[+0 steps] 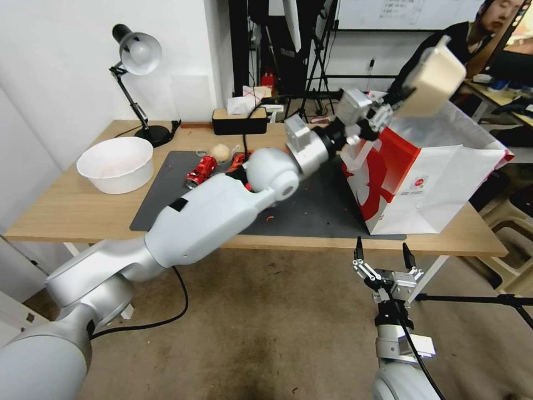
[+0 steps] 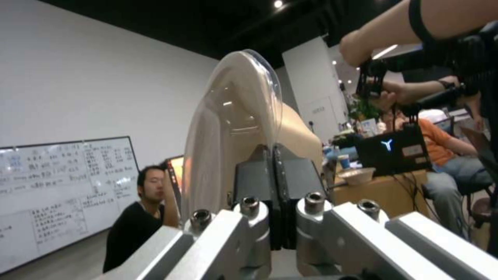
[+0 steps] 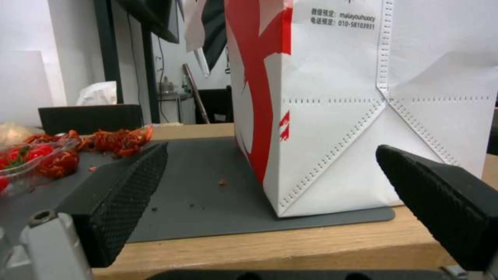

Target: Pick up the trash from the table and place it into the takeout bag.

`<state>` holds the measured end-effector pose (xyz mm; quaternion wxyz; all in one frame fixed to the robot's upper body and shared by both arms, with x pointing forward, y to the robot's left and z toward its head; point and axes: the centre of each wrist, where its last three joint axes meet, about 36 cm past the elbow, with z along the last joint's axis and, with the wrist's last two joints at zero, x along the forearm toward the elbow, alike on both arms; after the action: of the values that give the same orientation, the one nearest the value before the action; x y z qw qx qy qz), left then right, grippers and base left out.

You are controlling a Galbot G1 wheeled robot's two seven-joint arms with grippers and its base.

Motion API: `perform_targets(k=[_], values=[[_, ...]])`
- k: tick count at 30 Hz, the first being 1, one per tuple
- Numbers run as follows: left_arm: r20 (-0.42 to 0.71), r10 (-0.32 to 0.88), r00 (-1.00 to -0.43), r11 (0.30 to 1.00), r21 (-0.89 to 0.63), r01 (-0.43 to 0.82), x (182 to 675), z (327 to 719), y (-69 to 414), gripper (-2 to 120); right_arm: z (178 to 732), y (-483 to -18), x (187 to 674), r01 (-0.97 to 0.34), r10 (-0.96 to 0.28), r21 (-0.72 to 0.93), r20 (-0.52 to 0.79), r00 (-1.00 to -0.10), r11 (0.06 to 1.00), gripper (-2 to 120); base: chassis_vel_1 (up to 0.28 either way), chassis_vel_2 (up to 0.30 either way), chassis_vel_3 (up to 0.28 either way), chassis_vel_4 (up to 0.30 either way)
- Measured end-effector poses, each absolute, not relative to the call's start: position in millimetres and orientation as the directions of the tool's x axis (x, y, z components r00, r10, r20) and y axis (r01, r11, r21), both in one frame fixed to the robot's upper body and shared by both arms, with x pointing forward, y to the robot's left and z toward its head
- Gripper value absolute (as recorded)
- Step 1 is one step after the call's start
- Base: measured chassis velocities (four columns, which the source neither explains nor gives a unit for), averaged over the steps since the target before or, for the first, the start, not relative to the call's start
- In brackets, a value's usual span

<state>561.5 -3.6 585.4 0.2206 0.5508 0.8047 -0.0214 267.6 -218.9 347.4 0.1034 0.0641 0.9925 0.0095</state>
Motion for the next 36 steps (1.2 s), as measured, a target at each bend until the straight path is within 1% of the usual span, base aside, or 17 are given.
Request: perform_targets(k=[3,7,8,11,12,14,15,16,19,20,23,24,25,28,33,34,36], values=[[-0.369,0.88,-0.3,0.392,0.206,0.896,562.4,583.7,-6.9,3,347.3,-218.9,267.5,0.126,0.13,0.032,-0.204,-0.97,0.991,100,0.0,0.0,0.0,0.0],[-0.356,0.88,-0.313,0.402,0.211,0.891,564.5,583.3,-11.3,23,347.0,-218.9,266.8,0.131,0.135,0.033,-0.202,-0.97,0.991,100,0.0,0.0,0.0,0.0],[-0.356,0.88,-0.313,0.402,0.211,0.891,564.5,583.3,-11.3,23,347.0,-218.9,266.8,0.131,0.135,0.033,-0.202,-0.97,0.991,100,0.0,0.0,0.0,0.0],[-0.356,0.872,-0.335,0.423,0.204,0.883,564.6,583.2,-10.2,38,347.1,-219.0,266.5,0.132,0.137,0.034,-0.202,-0.97,0.991,100,0.0,0.0,0.0,0.0],[-0.356,0.872,-0.335,0.423,0.204,0.883,564.6,583.2,-10.2,38,347.1,-219.0,266.5,0.132,0.137,0.034,-0.202,-0.97,0.991,100,0.0,0.0,0.0,0.0],[-0.36,0.863,-0.353,0.44,0.195,0.876,565.1,584.2,-6.7,46,347.6,-219.1,266.6,0.133,0.137,0.034,-0.203,-0.97,0.991,100,0.0,0.0,0.0,0.0],[-0.365,0.854,-0.37,0.457,0.189,0.869,566.1,586.2,-1.0,52,347.9,-219.1,266.8,0.133,0.137,0.034,-0.204,-0.969,0.991,100,0.0,0.0,0.0,0.0],[-0.365,0.854,-0.37,0.457,0.189,0.869,566.1,586.2,-1.0,52,347.9,-219.1,266.8,0.133,0.137,0.034,-0.204,-0.969,0.991,100,0.0,0.0,0.0,0.0],[-0.367,0.836,-0.407,0.492,0.174,0.853,569.6,587.7,19.3,64,349.2,-218.9,267.4,0.132,0.137,0.035,-0.208,-0.969,0.991,100,0.0,0.0,0.0,0.0],[-0.367,0.836,-0.407,0.492,0.174,0.853,569.6,587.7,19.3,64,349.2,-218.9,267.4,0.132,0.137,0.035,-0.208,-0.969,0.991,100,0.0,0.0,0.0,0.0],[-0.355,0.812,-0.464,0.54,0.151,0.828,570.3,576.7,53.5,80,350.8,-218.6,268.1,0.132,0.137,0.036,-0.212,-0.968,0.991,100,0.0,0.0,0.0,0.0],[-0.35,0.801,-0.486,0.557,0.139,0.819,568.4,570.8,66.4,84,351.3,-218.6,268.1,0.131,0.136,0.036,-0.212,-0.968,0.991,100,0.0,0.0,0.0,0.0],[-0.35,0.801,-0.486,0.557,0.139,0.819,568.4,570.8,66.4,84,351.3,-218.6,268.1,0.131,0.136,0.036,-0.212,-0.968,0.991,100,0.0,0.0,0.0,0.0],[-0.337,0.771,-0.54,0.601,0.106,0.792,557.8,554.5,99.6,97,353.9,-218.6,268.7,0.129,0.133,0.035,-0.214,-0.968,0.991,100,0.0,0.0,0.0,0.0],[-0.336,0.726,-0.6,0.657,0.08,0.75,535.2,539.6,131.7,100,357.0,-218.6,269.8,0.125,0.129,0.032,-0.216,-0.968,0.992,100,0.0,0.0,0.0,0.0],[-0.336,0.726,-0.6,0.657,0.08,0.75,535.2,539.6,131.7,100,357.0,-218.6,269.8,0.125,0.129,0.032,-0.216,-0.968,0.992,100,0.0,0.0,0.0,0.0],[-0.327,0.7,-0.635,0.687,0.064,0.724,519.5,529.1,147.8,100,357.9,-218.5,269.8,0.124,0.128,0.032,-0.217,-0.968,0.992,100,0.0,0.0,0.0,0.0]])
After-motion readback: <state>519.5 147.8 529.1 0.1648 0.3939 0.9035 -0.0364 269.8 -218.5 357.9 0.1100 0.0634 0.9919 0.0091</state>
